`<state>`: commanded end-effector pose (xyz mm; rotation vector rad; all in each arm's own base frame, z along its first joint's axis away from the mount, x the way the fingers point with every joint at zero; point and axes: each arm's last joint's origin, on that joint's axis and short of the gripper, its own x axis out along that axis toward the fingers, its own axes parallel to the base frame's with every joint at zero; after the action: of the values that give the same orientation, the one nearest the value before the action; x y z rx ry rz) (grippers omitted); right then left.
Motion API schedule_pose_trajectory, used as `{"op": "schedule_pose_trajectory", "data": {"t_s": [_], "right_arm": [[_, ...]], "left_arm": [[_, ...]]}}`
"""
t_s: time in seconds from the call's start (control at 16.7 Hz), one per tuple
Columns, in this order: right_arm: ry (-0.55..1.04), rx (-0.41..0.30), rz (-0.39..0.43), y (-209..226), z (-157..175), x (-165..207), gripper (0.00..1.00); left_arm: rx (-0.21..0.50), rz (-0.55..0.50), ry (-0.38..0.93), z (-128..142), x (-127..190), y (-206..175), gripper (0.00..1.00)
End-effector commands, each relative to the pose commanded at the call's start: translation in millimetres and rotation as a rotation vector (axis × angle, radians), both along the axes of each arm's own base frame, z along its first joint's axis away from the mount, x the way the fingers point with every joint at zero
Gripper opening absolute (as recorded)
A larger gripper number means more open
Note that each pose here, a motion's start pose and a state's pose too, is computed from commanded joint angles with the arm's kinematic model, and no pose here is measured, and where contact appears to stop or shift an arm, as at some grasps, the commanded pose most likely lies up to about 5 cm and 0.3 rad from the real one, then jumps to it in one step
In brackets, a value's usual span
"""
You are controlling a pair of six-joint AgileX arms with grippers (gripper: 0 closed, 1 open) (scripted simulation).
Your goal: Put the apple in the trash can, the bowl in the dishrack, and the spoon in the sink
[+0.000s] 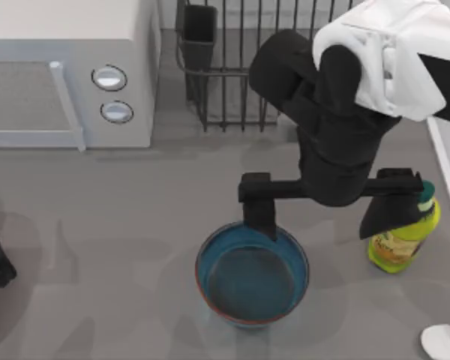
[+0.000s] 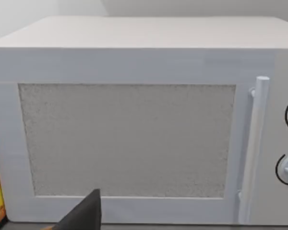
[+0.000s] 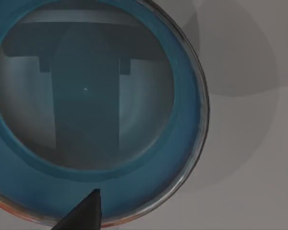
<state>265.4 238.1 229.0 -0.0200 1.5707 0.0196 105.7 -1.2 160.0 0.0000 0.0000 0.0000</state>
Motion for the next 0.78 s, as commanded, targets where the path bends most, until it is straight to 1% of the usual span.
{"op": "schedule_pose_trajectory", "data": {"t_s": [0.24,0.36,0.6,0.78], "right_arm": [[-0.001,0.002,-0.004,-1.5,0.2,0.7,1.0],[0.002,-0.001,-0.002,0.9,-5.4,-0.5,1.0],[0.003,-0.002,0.001,12.1,-45.8,-4.5,1.0],[0.001,0.0,0.003,12.4,-77.6,-4.8,1.0]], "left_arm": [[0.0,0.0,0.0,0.0,0.0,0.0,1.0],[0.0,0.0,0.0,0.0,0.0,0.0,1.0],[0.0,0.0,0.0,0.0,0.0,0.0,1.0],[0.0,0.0,0.0,0.0,0.0,0.0,1.0]]}}
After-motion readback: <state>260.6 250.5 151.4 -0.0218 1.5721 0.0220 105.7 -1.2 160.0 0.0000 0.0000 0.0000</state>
